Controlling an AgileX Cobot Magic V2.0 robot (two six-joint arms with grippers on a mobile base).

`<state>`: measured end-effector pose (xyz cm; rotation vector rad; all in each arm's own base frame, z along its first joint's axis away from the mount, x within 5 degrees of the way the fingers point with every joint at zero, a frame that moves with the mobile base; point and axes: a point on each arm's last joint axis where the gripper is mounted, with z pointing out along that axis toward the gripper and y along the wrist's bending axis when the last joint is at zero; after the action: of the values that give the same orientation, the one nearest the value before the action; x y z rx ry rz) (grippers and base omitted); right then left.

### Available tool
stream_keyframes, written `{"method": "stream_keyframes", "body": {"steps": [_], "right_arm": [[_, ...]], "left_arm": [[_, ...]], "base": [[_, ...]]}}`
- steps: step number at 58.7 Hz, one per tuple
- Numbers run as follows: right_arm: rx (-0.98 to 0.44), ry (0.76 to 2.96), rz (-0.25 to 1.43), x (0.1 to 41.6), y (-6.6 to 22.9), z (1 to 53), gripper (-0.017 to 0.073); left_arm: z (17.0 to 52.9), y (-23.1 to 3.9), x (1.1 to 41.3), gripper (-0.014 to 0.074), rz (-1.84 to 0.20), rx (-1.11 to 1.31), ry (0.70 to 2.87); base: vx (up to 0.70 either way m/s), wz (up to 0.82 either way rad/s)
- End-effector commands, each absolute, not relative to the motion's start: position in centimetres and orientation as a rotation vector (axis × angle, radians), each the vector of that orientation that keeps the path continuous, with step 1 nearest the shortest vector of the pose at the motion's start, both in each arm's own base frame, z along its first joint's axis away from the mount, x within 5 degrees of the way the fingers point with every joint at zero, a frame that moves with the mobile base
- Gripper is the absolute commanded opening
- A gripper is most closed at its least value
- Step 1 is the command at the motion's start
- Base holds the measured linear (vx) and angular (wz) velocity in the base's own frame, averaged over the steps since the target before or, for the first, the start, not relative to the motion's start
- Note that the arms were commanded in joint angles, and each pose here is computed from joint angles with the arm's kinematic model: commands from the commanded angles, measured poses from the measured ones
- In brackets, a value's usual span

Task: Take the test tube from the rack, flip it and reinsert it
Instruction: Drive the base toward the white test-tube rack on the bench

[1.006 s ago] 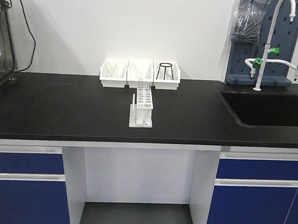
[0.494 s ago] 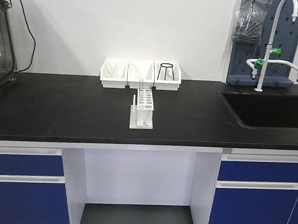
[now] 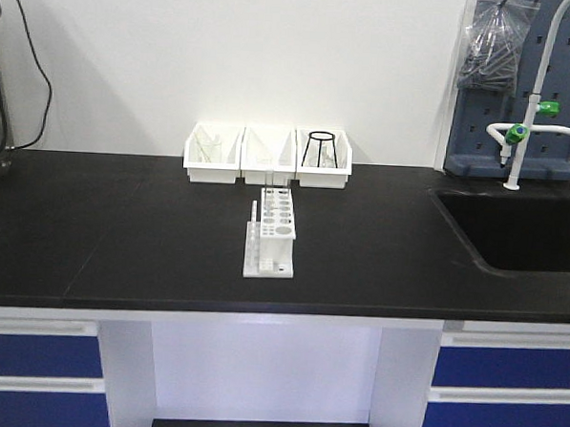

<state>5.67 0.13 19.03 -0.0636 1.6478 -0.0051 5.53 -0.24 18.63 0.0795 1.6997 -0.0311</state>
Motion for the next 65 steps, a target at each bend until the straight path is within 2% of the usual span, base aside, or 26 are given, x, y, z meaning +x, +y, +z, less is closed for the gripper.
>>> {"method": "stream_keyframes", "body": {"steps": [1,65], "right_arm": [[-0.078,1.555,-0.013,5.60,0.20,19.77,-0.0010],[-0.078,1.555,-0.013,5.60,0.20,19.77,-0.0010]], "left_arm": [[19.50,-0.37,5.52,-0.0006,-0.055,0.075,1.613],[19.50,-0.37,5.52,-0.0006,-0.055,0.075,1.613]], "base": [[0.35,-0.02],[0.36,0.01]]}}
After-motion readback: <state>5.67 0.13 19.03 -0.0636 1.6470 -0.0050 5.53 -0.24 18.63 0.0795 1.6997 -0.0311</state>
